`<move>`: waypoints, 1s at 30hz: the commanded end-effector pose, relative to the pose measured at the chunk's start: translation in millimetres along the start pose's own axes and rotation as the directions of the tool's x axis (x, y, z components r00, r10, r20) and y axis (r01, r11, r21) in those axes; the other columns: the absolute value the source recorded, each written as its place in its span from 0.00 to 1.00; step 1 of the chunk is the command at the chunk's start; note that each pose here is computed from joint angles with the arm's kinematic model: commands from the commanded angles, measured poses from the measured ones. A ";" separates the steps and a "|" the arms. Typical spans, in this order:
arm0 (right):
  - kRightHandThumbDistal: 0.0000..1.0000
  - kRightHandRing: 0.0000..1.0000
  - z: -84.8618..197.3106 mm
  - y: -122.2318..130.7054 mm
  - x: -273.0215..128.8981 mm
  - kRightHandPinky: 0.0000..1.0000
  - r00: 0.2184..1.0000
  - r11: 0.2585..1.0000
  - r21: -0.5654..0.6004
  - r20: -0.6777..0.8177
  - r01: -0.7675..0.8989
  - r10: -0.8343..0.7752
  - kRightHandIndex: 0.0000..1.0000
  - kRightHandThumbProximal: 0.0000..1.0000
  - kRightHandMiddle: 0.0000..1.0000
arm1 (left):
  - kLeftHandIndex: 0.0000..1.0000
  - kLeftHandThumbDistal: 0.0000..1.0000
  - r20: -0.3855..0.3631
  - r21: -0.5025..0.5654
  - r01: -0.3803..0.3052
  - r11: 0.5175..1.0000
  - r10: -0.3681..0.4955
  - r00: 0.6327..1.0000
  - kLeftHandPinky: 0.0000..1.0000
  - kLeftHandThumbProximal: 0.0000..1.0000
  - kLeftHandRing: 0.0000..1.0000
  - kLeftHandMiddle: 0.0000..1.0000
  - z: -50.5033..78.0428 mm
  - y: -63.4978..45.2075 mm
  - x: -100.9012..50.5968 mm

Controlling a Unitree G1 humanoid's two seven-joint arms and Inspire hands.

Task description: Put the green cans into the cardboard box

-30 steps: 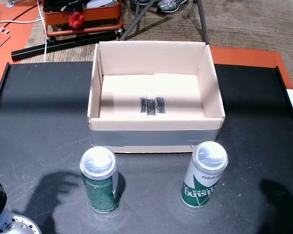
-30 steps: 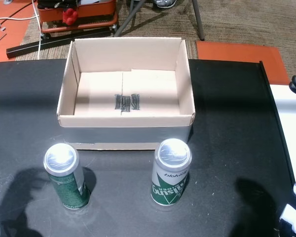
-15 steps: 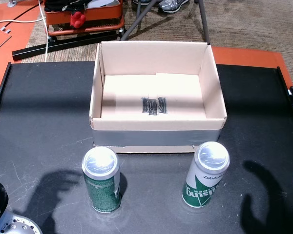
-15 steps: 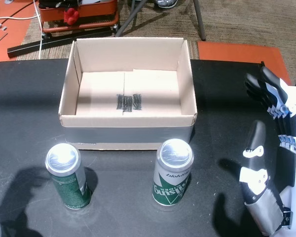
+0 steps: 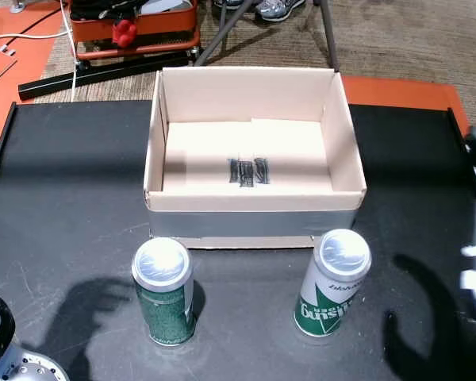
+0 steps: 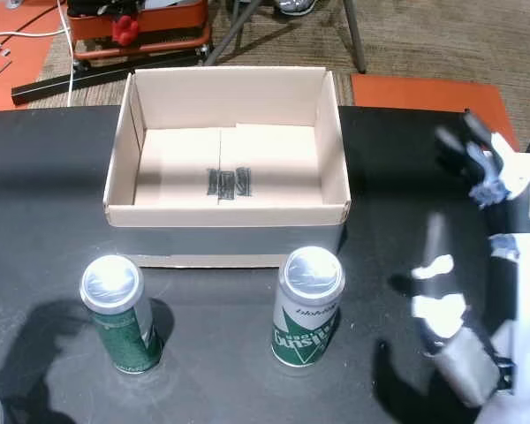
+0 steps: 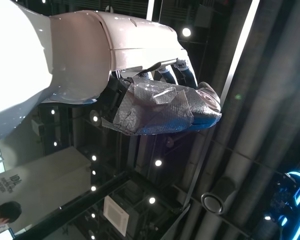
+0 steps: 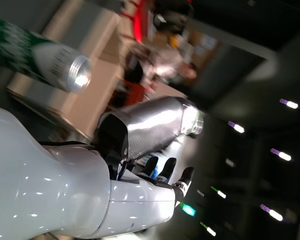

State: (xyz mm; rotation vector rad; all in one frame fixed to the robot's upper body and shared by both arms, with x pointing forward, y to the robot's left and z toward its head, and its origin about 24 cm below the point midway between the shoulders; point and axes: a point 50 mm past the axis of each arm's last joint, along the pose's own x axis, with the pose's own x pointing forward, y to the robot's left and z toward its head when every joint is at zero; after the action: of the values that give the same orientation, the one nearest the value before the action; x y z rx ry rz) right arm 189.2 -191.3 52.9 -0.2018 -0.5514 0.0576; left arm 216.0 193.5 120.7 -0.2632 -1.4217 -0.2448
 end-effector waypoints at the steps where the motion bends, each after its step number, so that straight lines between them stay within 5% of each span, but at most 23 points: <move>1: 0.44 0.87 -4.9 2.3 1.8 0.89 1.000 1.000 0.011 -0.022 -0.018 0.018 0.81 0.17 0.85 | 0.65 0.10 -0.044 -0.014 -0.113 0.993 0.112 0.993 0.84 0.82 0.82 0.73 1.0 -18.8 -20.5; 21: 0.81 0.92 -34.9 11.7 6.9 0.94 0.970 0.981 0.075 -0.155 -0.176 0.186 0.85 0.44 0.90 | 0.65 0.10 -0.049 -0.027 -0.112 0.993 0.110 0.993 0.84 0.81 0.83 0.73 -0.1 -18.2 -20.4; 30: 0.94 0.95 -42.2 16.2 6.5 0.96 0.952 0.969 0.101 -0.189 -0.225 0.241 0.89 0.38 0.94 | 0.64 0.08 -0.044 -0.021 -0.115 0.993 0.114 0.993 0.84 0.80 0.82 0.73 -0.5 -18.5 -20.0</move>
State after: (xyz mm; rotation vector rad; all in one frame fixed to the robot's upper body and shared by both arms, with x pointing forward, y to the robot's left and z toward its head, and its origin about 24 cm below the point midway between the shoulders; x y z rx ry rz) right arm 214.2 -181.3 18.2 -0.1983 -0.3290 0.2822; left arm 216.1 193.3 120.7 -0.2657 -1.4222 -0.2371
